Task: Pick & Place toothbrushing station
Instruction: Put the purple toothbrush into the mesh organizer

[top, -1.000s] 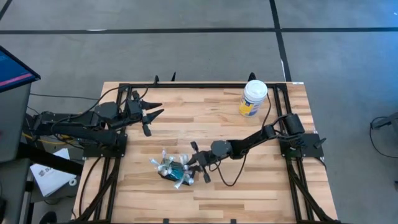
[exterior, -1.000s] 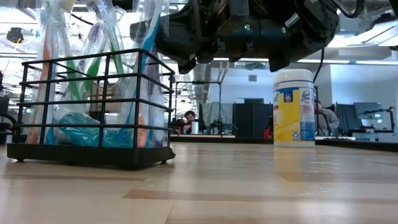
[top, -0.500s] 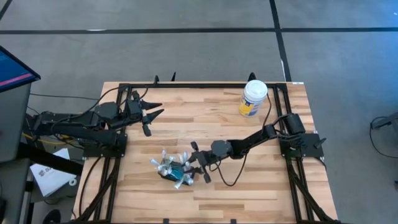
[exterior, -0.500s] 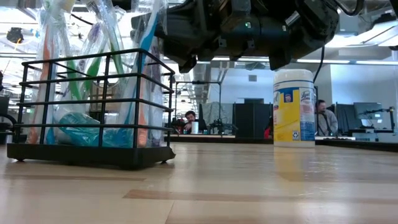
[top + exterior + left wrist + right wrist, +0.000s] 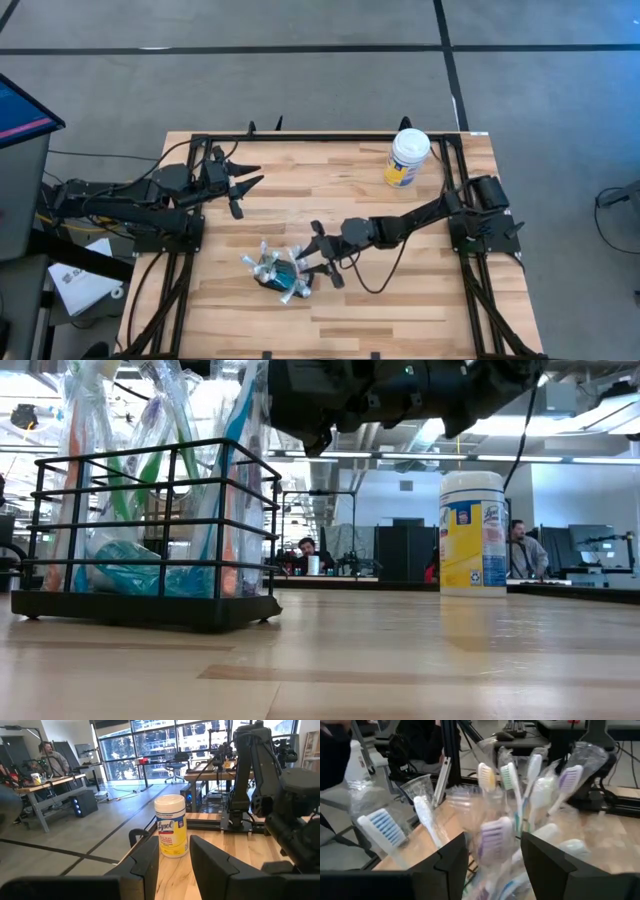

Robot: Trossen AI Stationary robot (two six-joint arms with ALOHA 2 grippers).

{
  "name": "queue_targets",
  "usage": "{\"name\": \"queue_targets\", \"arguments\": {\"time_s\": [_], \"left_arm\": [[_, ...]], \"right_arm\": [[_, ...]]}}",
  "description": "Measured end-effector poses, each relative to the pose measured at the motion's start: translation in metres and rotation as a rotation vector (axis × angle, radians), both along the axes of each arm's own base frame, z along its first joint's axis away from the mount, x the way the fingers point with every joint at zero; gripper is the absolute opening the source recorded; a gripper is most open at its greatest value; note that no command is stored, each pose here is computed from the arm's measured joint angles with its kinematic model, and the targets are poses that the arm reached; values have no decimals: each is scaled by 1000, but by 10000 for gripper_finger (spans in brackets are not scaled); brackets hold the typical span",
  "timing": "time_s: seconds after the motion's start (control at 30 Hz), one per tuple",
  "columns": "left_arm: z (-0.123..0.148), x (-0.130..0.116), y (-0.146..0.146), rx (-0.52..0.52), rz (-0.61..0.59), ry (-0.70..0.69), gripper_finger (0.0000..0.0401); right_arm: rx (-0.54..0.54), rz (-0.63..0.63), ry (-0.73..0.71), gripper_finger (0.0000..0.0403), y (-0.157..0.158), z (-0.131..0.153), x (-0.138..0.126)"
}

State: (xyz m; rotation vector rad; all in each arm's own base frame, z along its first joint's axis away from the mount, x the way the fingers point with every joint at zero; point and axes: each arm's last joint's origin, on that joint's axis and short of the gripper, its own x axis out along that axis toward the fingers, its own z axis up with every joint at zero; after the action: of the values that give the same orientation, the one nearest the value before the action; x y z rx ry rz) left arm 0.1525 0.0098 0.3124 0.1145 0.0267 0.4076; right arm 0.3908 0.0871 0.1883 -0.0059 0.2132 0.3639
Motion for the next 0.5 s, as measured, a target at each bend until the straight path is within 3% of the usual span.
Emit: {"name": "queue_targets", "arguments": {"time_s": [0.5], "left_arm": [[0, 0, 0, 0, 0, 1, 104]], "right_arm": [[-24, -47, 35, 176, -21, 17, -5]]}}
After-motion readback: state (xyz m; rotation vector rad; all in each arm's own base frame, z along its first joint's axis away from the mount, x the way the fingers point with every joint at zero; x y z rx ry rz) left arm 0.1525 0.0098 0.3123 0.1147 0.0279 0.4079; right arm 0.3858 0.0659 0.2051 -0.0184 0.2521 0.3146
